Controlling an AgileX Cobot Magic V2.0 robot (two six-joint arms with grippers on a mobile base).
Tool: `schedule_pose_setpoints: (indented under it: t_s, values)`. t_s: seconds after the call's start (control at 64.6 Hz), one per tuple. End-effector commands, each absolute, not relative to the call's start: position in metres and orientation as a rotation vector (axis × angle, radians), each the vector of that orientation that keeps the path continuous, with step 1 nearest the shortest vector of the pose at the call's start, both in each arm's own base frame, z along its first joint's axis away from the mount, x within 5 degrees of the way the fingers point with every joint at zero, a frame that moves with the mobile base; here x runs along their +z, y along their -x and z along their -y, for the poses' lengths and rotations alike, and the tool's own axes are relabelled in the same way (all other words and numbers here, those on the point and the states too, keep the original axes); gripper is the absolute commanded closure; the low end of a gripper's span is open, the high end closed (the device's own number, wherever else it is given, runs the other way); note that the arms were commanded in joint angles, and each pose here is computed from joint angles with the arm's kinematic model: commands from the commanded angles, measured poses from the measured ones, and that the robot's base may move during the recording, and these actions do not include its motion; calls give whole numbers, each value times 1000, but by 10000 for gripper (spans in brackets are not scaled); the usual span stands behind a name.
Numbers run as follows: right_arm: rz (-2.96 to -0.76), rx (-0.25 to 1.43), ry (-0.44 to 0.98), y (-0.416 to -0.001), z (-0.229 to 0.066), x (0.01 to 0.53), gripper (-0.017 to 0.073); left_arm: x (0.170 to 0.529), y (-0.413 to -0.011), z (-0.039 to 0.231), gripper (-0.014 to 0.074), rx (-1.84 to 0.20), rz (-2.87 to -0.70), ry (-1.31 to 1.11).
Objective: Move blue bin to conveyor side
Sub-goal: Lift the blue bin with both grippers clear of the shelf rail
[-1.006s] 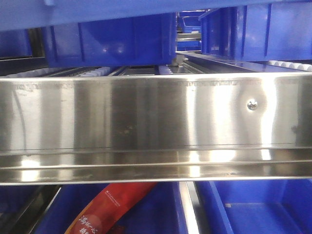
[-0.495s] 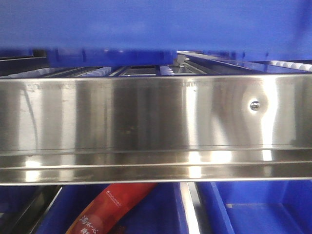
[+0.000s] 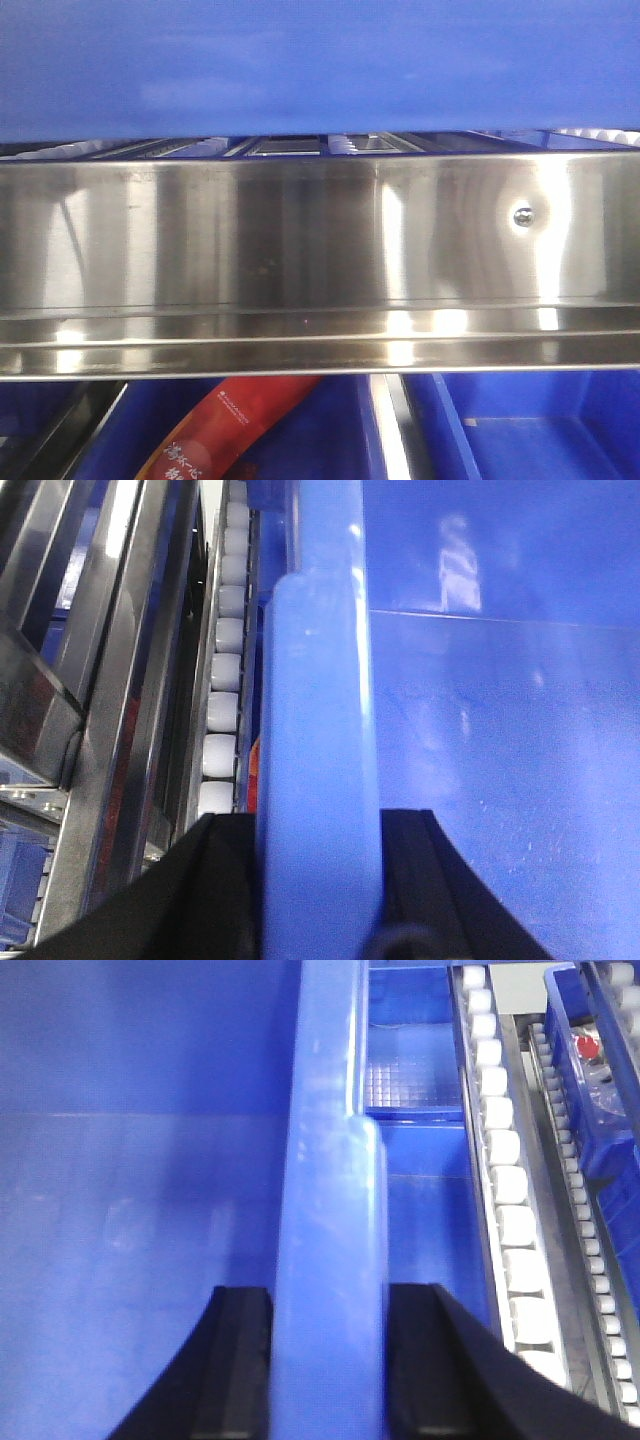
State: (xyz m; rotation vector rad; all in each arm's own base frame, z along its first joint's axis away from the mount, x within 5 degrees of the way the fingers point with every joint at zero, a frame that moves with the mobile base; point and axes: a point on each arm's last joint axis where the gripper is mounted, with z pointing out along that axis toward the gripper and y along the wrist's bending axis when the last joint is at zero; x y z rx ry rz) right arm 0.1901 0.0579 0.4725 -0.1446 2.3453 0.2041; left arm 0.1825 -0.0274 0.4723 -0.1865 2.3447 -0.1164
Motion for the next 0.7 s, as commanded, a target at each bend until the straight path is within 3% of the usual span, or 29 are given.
schedule_pose_setpoints:
  t_s: [0.0, 0.681]
  values:
    - [-2222, 218, 145, -187, -56, 486, 647, 484, -179, 28, 612, -153, -2239, 170]
    - [-2216, 220, 145, -187, -56, 487, 647, 485, -180, 28, 612, -156, -2220, 167]
